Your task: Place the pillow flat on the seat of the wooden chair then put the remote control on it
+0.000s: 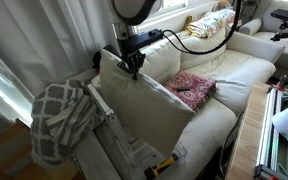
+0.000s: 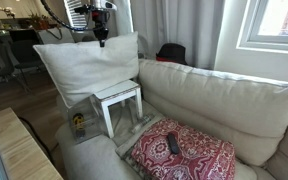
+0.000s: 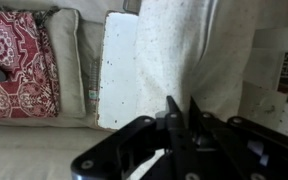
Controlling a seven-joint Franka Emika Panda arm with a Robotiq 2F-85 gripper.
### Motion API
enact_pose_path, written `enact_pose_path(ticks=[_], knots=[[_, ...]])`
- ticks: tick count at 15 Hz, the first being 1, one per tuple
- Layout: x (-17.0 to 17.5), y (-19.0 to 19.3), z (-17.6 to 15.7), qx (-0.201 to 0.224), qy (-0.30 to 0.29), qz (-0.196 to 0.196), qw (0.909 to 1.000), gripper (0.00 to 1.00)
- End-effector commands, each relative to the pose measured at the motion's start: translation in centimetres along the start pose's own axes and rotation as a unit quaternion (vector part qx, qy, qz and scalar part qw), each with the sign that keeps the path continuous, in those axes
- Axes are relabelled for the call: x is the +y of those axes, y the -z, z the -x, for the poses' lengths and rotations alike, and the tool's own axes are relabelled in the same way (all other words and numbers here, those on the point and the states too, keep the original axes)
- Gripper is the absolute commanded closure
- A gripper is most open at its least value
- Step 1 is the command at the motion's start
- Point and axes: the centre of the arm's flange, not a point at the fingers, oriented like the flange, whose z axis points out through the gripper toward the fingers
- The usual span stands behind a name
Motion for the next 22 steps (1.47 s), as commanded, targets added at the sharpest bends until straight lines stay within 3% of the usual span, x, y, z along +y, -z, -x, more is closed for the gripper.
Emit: enact_pose_path(ticks=[1,8,10,16,17,18,22], knots=[[3.5,-4.8,0.9,-0.010,-0.004,0.015,0.9998,0.97],[6.3,-9.9,0.3,-0.041,-0.037,0.029,0.9981,0.97],[6.0,-11.4,0.2,-0.042,-0.032,0.008,0.9986,0.97],[5.6,-13.6,-0.6,-0.027,-0.008,-0.002,0.9996,0.97],[5.7,-13.5,-0.8,-0.029,-0.012,0.003,0.9995,0.64],[5.9,-13.4,-0.7,-0.031,-0.013,0.004,0.9994,0.64],[7.1,-12.0,0.0,-0.031,-0.019,0.015,0.9992,0.34]])
